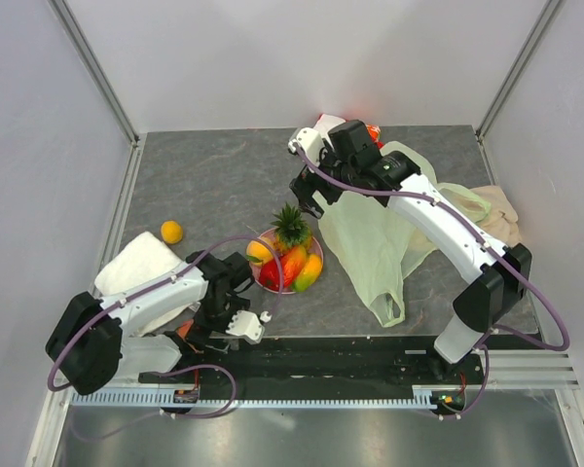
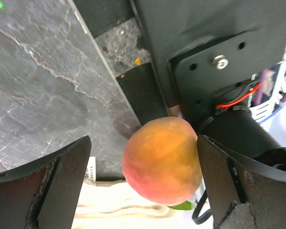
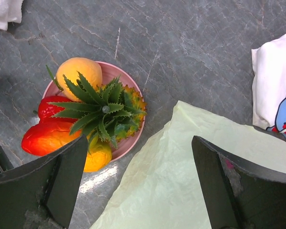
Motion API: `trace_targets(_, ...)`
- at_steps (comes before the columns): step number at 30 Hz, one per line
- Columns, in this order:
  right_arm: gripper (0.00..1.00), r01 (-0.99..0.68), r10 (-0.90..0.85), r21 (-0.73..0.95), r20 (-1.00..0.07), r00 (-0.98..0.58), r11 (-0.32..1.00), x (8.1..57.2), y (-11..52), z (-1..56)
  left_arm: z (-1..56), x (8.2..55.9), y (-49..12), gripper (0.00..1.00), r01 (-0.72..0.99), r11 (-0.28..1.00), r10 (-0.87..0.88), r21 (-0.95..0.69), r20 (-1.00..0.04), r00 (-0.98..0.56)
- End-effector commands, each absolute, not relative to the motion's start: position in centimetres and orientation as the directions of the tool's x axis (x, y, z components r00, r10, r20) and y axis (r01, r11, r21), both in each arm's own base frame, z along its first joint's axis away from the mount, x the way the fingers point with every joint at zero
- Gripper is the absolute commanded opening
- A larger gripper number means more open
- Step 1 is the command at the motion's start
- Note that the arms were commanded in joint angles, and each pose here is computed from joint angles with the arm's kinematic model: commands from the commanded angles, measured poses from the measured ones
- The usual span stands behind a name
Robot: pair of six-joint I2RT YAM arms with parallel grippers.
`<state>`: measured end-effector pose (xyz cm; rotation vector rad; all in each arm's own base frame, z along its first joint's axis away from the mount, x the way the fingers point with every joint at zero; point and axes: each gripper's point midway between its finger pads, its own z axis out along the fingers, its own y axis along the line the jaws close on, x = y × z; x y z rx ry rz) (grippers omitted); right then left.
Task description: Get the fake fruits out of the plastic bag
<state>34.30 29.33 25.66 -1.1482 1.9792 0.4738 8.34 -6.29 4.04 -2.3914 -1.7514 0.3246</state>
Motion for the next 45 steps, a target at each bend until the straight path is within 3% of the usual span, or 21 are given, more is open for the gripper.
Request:
trace_targets(1,0.98,-0.846,-0.540,-0.095,-0.805,-0.245,0.525,35.3,29.8,27.5,3.7,9.1,-4.3,0.99,0.887,-0.388,0.915,-0.252,0.008,0.402)
trace_targets(5,0.98,-0.848,-0.536,-0.088,-0.807,-0.247,0.522,35.5,30.0,27.4,3.6,9.0,-2.9,0.95,0.856,-0.439,0.882,-0.274,0.051,0.468)
trace_targets(8,0.98,-0.848,-0.538,-0.087,-0.805,-0.249,0.523,35.5,30.0,27.1,3.5,7.8,-1.6,0.74,0.824,-0.437,0.867,-0.360,0.075,0.492)
trace_targets(9,0.98,-0.847,-0.537,-0.088,-0.806,-0.249,0.525,35.5,30.0,27.2,3.6,7.7,-1.4,0.50,0.821,-0.430,0.868,-0.376,0.080,0.491)
trace_targets(11,0.98,-0.847,-0.538,-0.086,-0.805,-0.252,0.525,35.4,29.9,27.0,3.8,8.1,-2.0,0.15,0.833,-0.404,0.880,-0.379,0.087,0.467)
trace_targets(12,0.98,-0.846,-0.537,-0.087,-0.805,-0.251,0.526,35.4,29.8,26.9,4.1,8.9,-2.9,0.09,0.849,-0.380,0.895,-0.368,0.084,0.437)
trace_targets(16,0.98,-0.842,-0.538,-0.093,-0.805,-0.251,0.532,35.2,29.4,27.1,6.0,13.0,-8.7,0.06,0.921,-0.312,0.949,-0.233,-0.031,0.313)
trace_targets(18,0.98,-0.843,-0.544,-0.101,-0.802,-0.245,0.529,35.1,29.3,27.1,8.5,16.8,-12.0,0.06,0.969,-0.200,0.978,-0.146,-0.089,0.188)
trace_targets(19,0.98,-0.841,-0.544,-0.105,-0.803,-0.243,0.530,35.1,29.3,27.3,9.4,17.8,-13.0,0.07,0.979,-0.153,0.984,-0.133,-0.116,0.138)
trace_targets(22,0.98,-0.838,-0.546,-0.116,-0.803,-0.237,0.534,35.2,29.1,27.5,14.0,22.3,-14.1,0.41,0.987,0.127,0.970,-0.094,-0.198,-0.144)
trace_targets(23,0.98,-0.838,-0.546,-0.116,-0.804,-0.236,0.534,35.2,29.1,27.6,15.1,23.4,-13.6,0.59,0.971,0.220,0.951,-0.093,-0.201,-0.235)
trace_targets(24,0.98,-0.837,-0.544,-0.117,-0.805,-0.236,0.535,35.2,29.0,27.6,17.3,25.6,-12.4,0.66,0.913,0.402,0.886,-0.069,-0.223,-0.407)
trace_targets(25,0.98,-0.837,-0.543,-0.114,-0.805,-0.238,0.536,35.2,29.1,27.7,17.3,24.6,-10.9,0.76,0.863,0.482,0.856,-0.149,-0.131,-0.501)
trace_targets(26,0.98,-0.837,-0.541,-0.113,-0.807,-0.237,0.536,35.2,29.2,27.8,17.9,25.5,-9.2,0.99,0.798,0.581,0.788,-0.162,-0.131,-0.601)
trace_targets(27,0.98,-0.838,-0.541,-0.109,-0.806,-0.241,0.534,35.2,29.2,27.6,18.1,25.5,-8.1,0.99,0.694,0.706,0.688,-0.143,-0.096,-0.719)
trace_targets(28,0.98,-0.840,-0.540,-0.104,-0.806,-0.242,0.532,35.2,29.3,27.5,18.0,25.1,-7.2,0.99,0.669,0.729,0.664,-0.147,-0.088,-0.743)
trace_targets(29,0.98,-0.841,-0.539,-0.100,-0.806,-0.245,0.532,35.2,29.4,27.5,18.8,24.1,-6.3,0.99,0.659,0.740,0.647,-0.138,-0.124,-0.752)
trace_targets(33,0.98,-0.844,-0.533,-0.086,-0.808,-0.253,0.530,35.6,30.0,27.2,15.5,18.0,-2.9,0.99,0.614,0.774,0.627,-0.153,0.048,-0.778)
trace_targets(37,0.98,-0.844,-0.528,-0.081,-0.811,-0.254,0.530,36.0,30.4,27.2,13.9,14.7,-1.8,0.99,0.543,0.815,0.570,-0.202,0.113,-0.814)
trace_targets(41,0.98,-0.850,-0.531,-0.063,-0.804,-0.267,0.523,35.8,30.6,26.5,11.5,10.5,-1.1,0.99,0.466,0.848,0.524,-0.254,0.260,-0.811)
trace_targets(45,0.98,-0.851,-0.537,-0.044,-0.793,-0.289,0.523,35.6,30.5,25.4,10.4,7.9,1.2,0.99,0.453,0.870,0.493,-0.195,0.370,-0.787)
